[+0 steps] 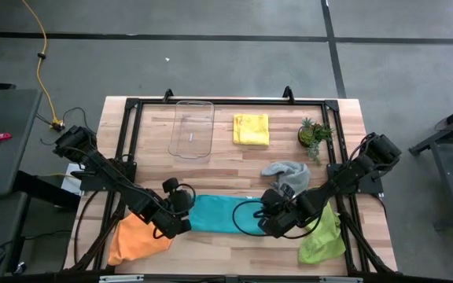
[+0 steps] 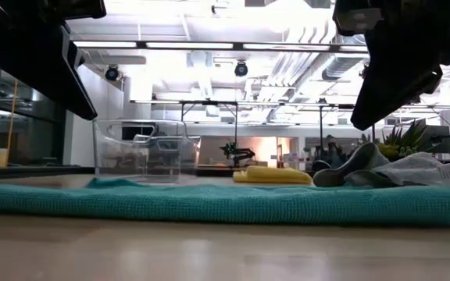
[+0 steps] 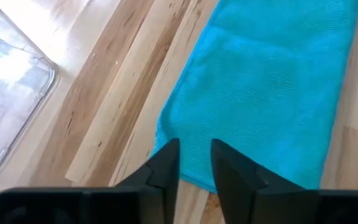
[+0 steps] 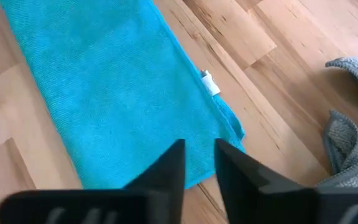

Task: Fold microfiber towels
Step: Fold the blue microfiber cloth

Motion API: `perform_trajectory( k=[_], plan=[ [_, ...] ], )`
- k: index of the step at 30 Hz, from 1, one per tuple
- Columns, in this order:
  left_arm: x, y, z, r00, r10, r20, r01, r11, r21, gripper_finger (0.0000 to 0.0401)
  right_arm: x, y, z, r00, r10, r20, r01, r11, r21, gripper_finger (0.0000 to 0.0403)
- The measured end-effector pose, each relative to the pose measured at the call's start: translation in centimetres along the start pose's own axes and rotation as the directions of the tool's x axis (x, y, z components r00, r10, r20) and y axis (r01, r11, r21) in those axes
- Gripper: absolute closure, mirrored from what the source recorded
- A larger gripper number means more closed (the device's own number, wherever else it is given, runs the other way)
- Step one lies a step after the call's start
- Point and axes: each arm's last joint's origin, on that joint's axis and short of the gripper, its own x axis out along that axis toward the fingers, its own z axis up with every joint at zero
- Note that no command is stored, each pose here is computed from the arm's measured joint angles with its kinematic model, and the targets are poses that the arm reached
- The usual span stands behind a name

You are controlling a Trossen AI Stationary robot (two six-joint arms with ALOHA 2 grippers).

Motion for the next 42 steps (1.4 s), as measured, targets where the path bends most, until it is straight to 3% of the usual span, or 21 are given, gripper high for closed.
perform_trajectory(
  k=[8, 13, 17, 21, 24, 27, 29, 30, 37, 42],
  plan=[
    [-0.3, 0.3, 0.1, 1.000, 0.007, 0.007, -0.007, 0.998, 0.067, 0.0253, 0.1, -0.5, 0.4, 0.995, -0.067, 0.069, 0.073, 0.992, -0.100, 0.0231],
    [-2.0, 1.1, 0.8, 0.999, -0.012, 0.044, 0.009, 0.998, 0.065, 0.0243, -0.2, -1.3, 0.1, 0.991, -0.131, 0.025, 0.133, 0.985, -0.112, 0.0222],
    [-3.4, 1.3, 0.7, 0.985, -0.014, 0.171, 0.001, 0.997, 0.078, 0.0243, -0.6, -1.4, -0.9, 0.989, -0.140, -0.039, 0.136, 0.987, -0.090, 0.0222],
    [-3.6, 1.0, -0.5, 0.962, -0.112, 0.248, 0.092, 0.991, 0.093, 0.0242, -1.2, -0.8, -2.0, 0.993, -0.106, -0.051, 0.103, 0.993, -0.058, 0.0222],
    [-3.0, 0.4, -1.5, 0.919, -0.312, 0.241, 0.283, 0.948, 0.146, 0.0243, -1.7, -0.4, -2.8, 0.994, -0.087, -0.069, 0.085, 0.996, -0.032, 0.0222],
    [-2.7, -0.3, -1.7, 0.783, -0.569, 0.251, 0.512, 0.819, 0.260, 0.0242, -1.9, -0.2, -3.2, 0.995, -0.077, -0.064, 0.076, 0.997, -0.013, 0.0222],
    [-2.6, -0.3, -1.5, 0.690, -0.672, 0.269, 0.586, 0.737, 0.337, 0.0242, -1.9, -0.2, -3.1, 0.995, -0.077, -0.058, 0.078, 0.997, 0.004, 0.0222],
    [-2.5, -0.1, -1.3, 0.666, -0.691, 0.280, 0.596, 0.719, 0.358, 0.0242, -1.8, -0.3, -3.0, 0.995, -0.078, -0.057, 0.079, 0.997, 0.008, 0.0222],
    [-3.4, 3.0, 0.4, 0.680, -0.651, 0.339, 0.522, 0.753, 0.400, 0.0242, -1.1, -0.6, -2.1, 0.987, -0.061, -0.148, 0.072, 0.995, 0.066, 0.0222],
    [-5.8, 5.4, 1.6, 0.641, -0.640, 0.424, 0.508, 0.768, 0.391, 0.0243, -0.2, -0.7, -0.6, 0.975, 0.008, -0.224, 0.028, 0.988, 0.154, 0.0222]
  ],
)
